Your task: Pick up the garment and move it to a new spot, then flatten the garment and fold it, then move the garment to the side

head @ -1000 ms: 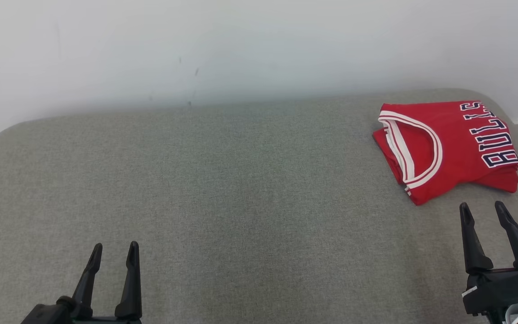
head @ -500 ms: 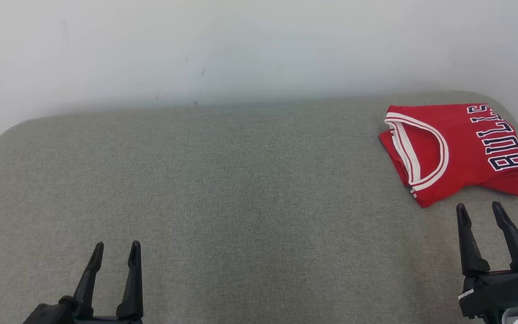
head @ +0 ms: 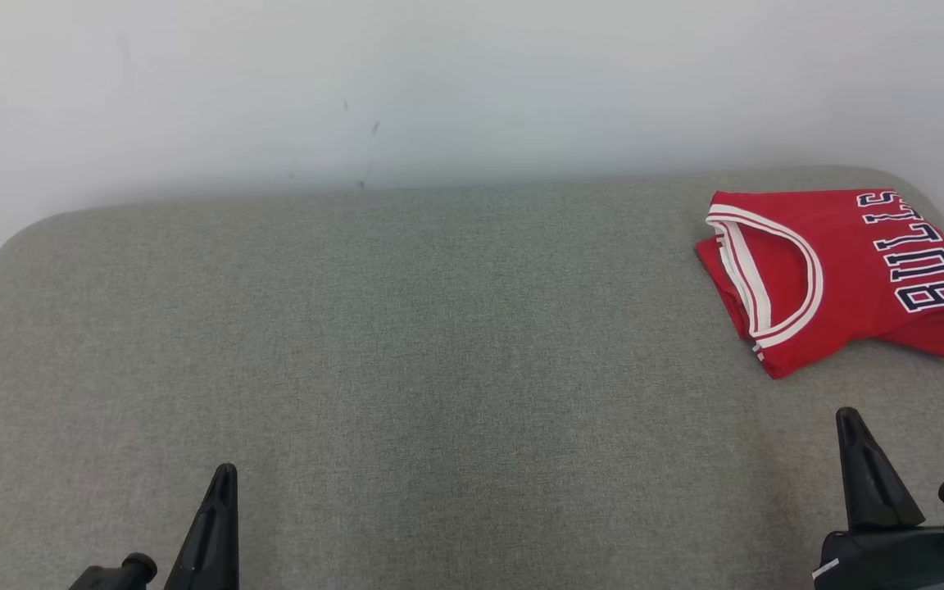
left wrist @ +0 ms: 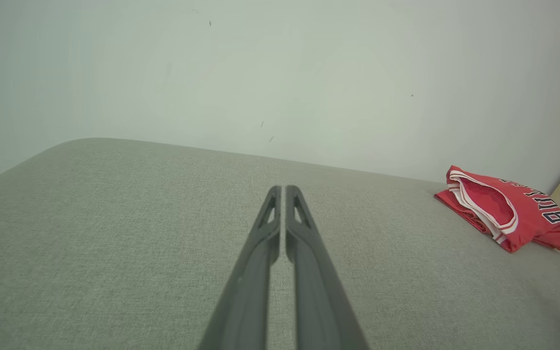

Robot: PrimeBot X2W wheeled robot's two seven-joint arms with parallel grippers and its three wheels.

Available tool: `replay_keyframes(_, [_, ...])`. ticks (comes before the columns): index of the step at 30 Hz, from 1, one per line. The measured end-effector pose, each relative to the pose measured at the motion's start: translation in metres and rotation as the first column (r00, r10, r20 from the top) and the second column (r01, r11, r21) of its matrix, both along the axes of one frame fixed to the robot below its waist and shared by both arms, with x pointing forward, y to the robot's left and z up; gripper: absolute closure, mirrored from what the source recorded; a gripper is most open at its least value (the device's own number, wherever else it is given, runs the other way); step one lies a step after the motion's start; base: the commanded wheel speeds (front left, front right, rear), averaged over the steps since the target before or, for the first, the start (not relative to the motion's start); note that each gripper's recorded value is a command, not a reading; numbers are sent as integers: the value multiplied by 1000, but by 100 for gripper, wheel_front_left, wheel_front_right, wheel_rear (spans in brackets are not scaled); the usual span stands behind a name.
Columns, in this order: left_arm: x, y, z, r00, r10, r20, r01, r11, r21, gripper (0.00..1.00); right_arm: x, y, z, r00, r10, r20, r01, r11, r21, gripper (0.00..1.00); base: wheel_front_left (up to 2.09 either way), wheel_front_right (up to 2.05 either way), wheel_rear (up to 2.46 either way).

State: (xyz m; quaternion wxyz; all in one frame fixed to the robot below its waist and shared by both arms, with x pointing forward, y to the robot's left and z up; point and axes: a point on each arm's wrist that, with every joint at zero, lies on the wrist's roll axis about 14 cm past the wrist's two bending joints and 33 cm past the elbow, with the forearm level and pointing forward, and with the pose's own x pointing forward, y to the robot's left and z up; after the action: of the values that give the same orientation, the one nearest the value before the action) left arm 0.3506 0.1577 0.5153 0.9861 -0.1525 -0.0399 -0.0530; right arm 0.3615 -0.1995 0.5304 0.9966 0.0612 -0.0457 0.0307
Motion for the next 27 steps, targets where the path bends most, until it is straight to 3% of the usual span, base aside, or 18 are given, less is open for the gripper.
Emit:
replay_keyframes(11, [0, 8, -12, 997, 22, -69, -29, 994, -108, 100, 2, -5, -12, 998, -26, -64, 34, 991, 132, 100, 0, 0, 0])
replay_keyframes(27, [5, 19, -26, 986, 34, -161, -84, 947, -310, 100, 7, -12, -25, 988, -38, -153, 92, 926, 366, 100, 0, 0, 0])
